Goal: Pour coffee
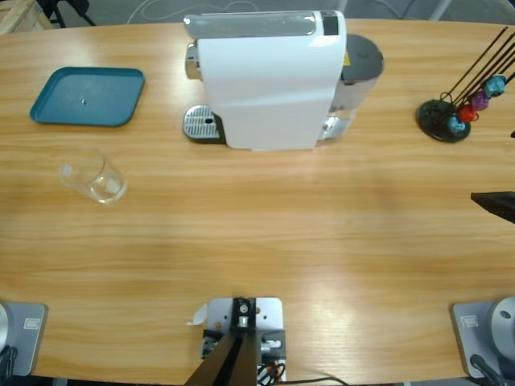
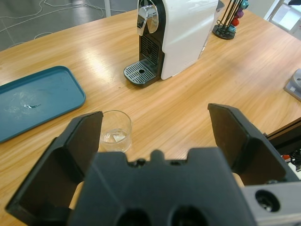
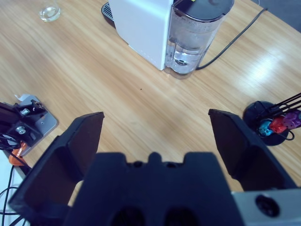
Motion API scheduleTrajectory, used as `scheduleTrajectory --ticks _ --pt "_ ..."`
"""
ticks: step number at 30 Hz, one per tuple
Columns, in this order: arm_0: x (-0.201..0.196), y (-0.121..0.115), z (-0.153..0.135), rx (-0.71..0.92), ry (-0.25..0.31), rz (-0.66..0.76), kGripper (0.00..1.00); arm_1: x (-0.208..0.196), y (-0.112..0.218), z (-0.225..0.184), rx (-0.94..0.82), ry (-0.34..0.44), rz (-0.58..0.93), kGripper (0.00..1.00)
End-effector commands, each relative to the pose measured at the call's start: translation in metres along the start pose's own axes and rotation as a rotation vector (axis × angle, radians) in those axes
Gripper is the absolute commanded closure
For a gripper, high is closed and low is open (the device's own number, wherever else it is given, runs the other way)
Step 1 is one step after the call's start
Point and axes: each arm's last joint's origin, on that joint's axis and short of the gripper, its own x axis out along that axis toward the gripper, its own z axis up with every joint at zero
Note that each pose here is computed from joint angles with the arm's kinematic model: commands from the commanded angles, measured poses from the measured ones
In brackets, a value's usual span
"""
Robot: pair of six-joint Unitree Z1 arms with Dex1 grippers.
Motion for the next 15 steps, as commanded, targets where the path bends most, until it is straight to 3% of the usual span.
scheduleTrajectory --ticks 1,8,15 --pt "-0.0012 0.0000 -0.0101 0.010 0.013 -0.017 0.032 0.0046 0.0007 -0.0081 -0.003 0.020 0.002 0.000" --pt "0.0002 0.0000 -0.0092 0.009 0.021 -0.017 0.032 0.0029 0.0007 -0.0092 -0.003 0.013 0.001 0.000" --pt "-0.0078 -0.0003 -0.0147 0.014 -0.020 -0.020 0.032 0.0031 0.0011 -0.0080 -0.004 0.020 0.011 0.000"
